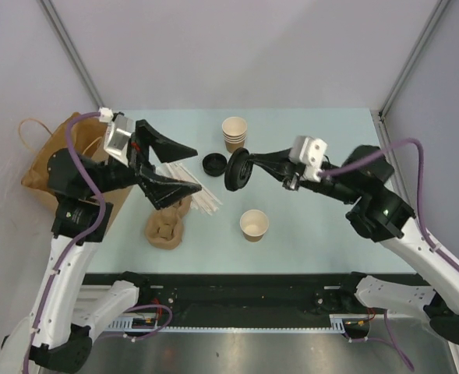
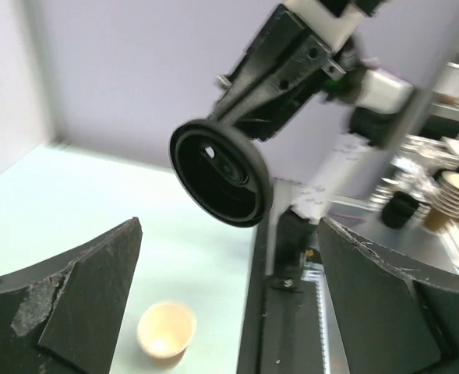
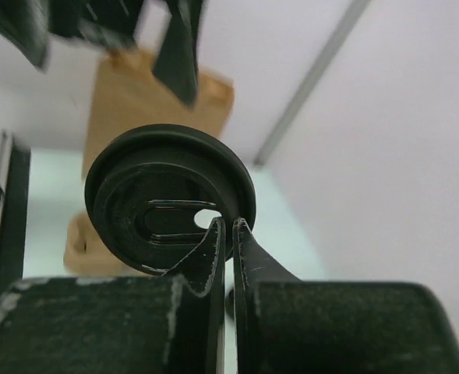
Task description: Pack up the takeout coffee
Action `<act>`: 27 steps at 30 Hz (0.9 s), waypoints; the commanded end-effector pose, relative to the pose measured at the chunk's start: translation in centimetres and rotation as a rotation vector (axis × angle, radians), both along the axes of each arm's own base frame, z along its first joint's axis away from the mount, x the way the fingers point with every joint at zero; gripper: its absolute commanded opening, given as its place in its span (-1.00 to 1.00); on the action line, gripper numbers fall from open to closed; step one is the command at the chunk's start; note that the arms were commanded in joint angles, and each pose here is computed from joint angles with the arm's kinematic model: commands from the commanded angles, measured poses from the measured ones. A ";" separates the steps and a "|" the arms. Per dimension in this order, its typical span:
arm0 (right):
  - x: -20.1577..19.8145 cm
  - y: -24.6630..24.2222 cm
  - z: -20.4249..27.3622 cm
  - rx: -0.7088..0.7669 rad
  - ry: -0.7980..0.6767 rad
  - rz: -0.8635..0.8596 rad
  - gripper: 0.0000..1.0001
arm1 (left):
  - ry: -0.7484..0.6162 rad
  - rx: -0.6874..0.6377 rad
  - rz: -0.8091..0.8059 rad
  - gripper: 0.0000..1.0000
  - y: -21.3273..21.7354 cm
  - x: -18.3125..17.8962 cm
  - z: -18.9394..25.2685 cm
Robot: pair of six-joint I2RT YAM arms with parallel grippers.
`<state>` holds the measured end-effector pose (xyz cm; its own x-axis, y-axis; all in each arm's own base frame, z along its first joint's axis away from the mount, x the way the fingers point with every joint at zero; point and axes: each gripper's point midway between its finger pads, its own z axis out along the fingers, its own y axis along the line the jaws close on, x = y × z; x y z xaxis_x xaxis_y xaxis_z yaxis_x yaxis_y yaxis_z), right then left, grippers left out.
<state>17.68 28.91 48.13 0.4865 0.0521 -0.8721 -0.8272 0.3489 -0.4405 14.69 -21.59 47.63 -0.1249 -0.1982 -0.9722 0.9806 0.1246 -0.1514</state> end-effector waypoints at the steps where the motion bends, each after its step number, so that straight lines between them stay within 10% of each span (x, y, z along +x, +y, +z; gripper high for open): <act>1: 5.0 -1.4 -11.6 -0.369 0.358 -0.191 -1.00 | 0.182 0.164 0.342 0.99 2.6 6.6 -5.3; 13: 9.1 -3.8 -25.0 -0.792 0.657 -0.303 -1.00 | 0.467 0.247 0.758 0.99 7.2 14.8 -10.0; 27: 9.3 -3.9 -28.6 -0.935 0.859 -0.400 -1.00 | 0.685 0.219 0.653 0.99 4.8 15.3 -18.5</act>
<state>26.32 24.24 17.90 -0.3583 -0.7804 -0.5125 -0.9051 0.4250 -0.0144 29.54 -16.08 28.28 -0.6307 -0.1986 -0.7502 0.4073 0.7381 -0.5378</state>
